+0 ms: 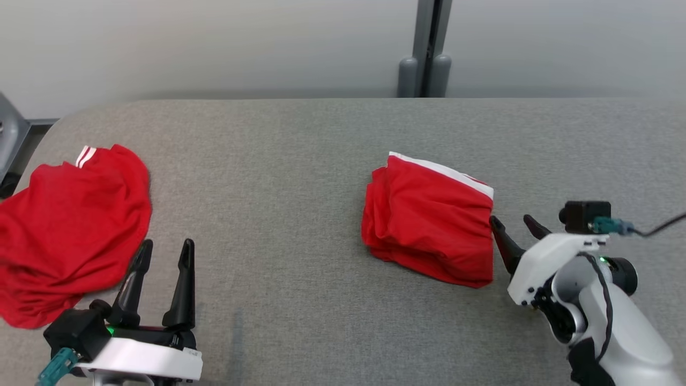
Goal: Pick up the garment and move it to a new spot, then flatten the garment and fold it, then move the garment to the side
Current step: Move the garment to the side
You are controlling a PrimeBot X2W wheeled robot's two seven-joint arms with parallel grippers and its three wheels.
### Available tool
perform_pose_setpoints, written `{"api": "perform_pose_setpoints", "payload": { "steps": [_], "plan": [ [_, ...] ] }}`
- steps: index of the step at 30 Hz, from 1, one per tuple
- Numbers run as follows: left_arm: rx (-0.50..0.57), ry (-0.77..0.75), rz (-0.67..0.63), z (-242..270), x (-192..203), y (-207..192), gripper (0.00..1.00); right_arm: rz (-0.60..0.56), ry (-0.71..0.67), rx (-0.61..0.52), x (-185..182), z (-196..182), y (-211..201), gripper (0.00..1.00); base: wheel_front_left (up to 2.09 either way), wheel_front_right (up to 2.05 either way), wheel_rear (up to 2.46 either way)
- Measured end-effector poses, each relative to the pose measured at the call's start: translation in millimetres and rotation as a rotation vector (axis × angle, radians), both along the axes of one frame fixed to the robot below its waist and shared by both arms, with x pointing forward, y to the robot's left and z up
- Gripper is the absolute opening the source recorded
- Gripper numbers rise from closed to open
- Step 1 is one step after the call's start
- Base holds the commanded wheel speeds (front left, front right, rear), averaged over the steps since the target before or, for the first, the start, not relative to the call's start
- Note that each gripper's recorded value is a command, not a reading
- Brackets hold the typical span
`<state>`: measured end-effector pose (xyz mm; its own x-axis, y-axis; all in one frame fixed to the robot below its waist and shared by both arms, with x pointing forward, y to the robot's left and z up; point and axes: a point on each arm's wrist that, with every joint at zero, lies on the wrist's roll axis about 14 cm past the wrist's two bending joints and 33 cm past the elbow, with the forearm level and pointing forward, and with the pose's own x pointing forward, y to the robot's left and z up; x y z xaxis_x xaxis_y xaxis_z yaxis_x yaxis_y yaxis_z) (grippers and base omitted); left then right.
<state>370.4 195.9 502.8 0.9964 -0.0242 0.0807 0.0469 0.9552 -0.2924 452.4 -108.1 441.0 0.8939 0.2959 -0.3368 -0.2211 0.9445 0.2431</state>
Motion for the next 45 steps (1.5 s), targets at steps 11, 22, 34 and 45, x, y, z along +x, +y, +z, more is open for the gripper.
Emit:
{"api": "perform_pose_setpoints", "payload": {
  "steps": [11,22,34,45],
  "plan": [
    [0.005,0.017,0.057,-4,-4,21,1.00,0.060,0.365,0.031,8,-44,26,1.00,0.00,0.00,0.00],
    [0.008,0.030,0.085,-7,-9,32,1.00,0.056,0.413,0.099,5,-54,43,0.00,0.00,0.00,0.00],
    [0.004,-0.011,-0.016,5,-1,-2,1.00,-0.019,0.253,0.097,2,-31,8,0.00,0.00,0.00,0.00],
    [-0.002,-0.038,-0.198,11,18,-64,1.00,-0.154,0.174,0.103,-26,-23,-55,0.00,0.00,0.00,0.00]
  ]
}}
